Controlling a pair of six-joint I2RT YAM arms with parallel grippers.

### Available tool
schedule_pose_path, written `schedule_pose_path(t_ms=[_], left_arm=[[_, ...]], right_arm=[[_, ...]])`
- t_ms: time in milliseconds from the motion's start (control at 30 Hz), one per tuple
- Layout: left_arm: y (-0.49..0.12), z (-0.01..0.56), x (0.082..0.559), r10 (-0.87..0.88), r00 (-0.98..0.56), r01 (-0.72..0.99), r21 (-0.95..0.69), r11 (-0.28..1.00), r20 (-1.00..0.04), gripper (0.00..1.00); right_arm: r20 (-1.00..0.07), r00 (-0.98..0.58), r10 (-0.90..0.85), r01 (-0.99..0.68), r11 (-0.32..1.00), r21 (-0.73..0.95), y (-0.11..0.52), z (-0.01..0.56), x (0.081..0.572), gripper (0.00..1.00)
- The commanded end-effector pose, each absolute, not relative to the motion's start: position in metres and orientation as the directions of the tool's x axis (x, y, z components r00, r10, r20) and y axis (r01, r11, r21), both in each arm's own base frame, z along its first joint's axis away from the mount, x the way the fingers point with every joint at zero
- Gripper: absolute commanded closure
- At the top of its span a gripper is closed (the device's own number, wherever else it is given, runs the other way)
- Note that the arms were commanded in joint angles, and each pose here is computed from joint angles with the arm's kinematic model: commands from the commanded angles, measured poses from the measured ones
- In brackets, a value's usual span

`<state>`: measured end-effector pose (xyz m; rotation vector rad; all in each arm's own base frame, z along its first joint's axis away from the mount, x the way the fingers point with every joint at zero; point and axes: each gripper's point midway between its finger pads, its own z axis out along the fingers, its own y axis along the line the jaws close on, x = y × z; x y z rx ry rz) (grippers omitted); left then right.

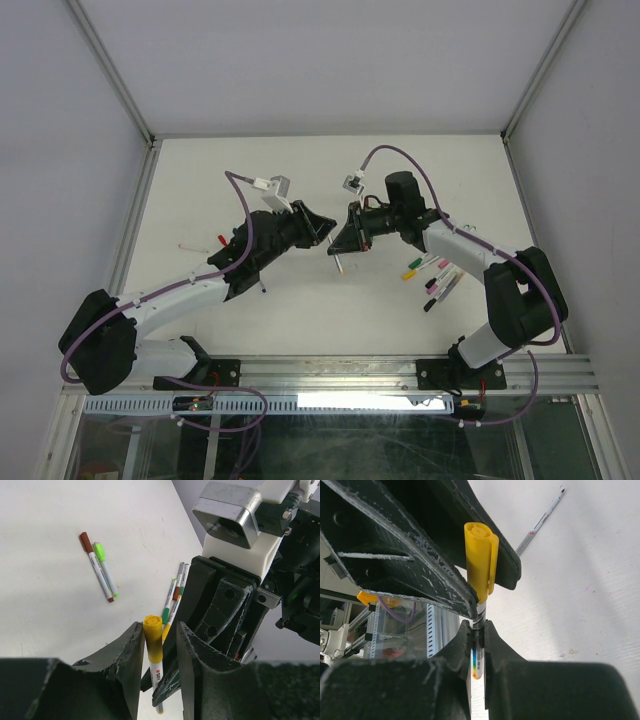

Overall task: Open the pen caps
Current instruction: Open the pen cap from the pen, then place the pen cap at the center of the board.

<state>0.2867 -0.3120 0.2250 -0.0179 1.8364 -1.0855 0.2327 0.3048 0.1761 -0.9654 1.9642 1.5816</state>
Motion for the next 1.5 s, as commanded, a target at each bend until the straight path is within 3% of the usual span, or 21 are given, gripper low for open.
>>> schedule_pose_path(t_ms=[0,200,367,567,767,933,1100,1333,1467], left_arm=[[-0.316,0.25,0.293,-0.48,-0.506,0.435,-0.692,0.576,-0.717,0.68],[-0.316,0.251,0.294,-0.48,-0.507,0.435,-0.693,0.575,-0.716,0.8],[-0.313,0.26,0.298,-0.486,-0.477,0.445,-0.678,0.585,-0.733,1.0],[-0.249,0.291,0.341,-0.616,-0.309,0.425,-0.684,0.593,-0.725,1.0],[-0.18,0.329,0.38,-0.664,-0.079,0.334,-0.647,0.685,-0.743,1.0],[-0.144,0.335,0.388,-0.682,-0.05,0.286,-0.665,0.69,-0.729,1.0],[-0.135,0.269,0.38,-0.634,-0.194,0.115,-0.659,0.743,-0.749,1.0],[-0.12,0.145,0.372,-0.608,-0.437,-0.228,-0.573,0.787,-0.662,1.0],[-0.118,0.108,0.377,-0.584,-0.514,-0.315,-0.495,0.81,-0.629,1.0]], right_arm=[[-0.783,-0.581,-0.221,-0.812,0.089,0.577,0.311,0.2,0.242,1.0],[-0.78,-0.583,-0.228,-0.81,0.087,0.58,0.313,0.197,0.24,1.0],[-0.775,-0.585,-0.239,-0.808,0.082,0.584,0.316,0.193,0.238,1.0],[-0.732,-0.632,-0.255,-0.763,0.038,0.646,0.323,0.182,0.226,1.0],[-0.681,-0.667,-0.3,-0.725,0.054,0.687,0.338,0.162,0.214,1.0],[-0.671,-0.673,-0.312,-0.719,0.064,0.692,0.344,0.155,0.213,1.0],[-0.674,-0.667,-0.319,-0.732,0.113,0.672,0.344,0.149,0.221,1.0],[-0.663,-0.672,-0.33,-0.728,0.125,0.674,0.345,0.145,0.224,1.0],[-0.664,-0.669,-0.334,-0.731,0.132,0.67,0.345,0.144,0.225,1.0]])
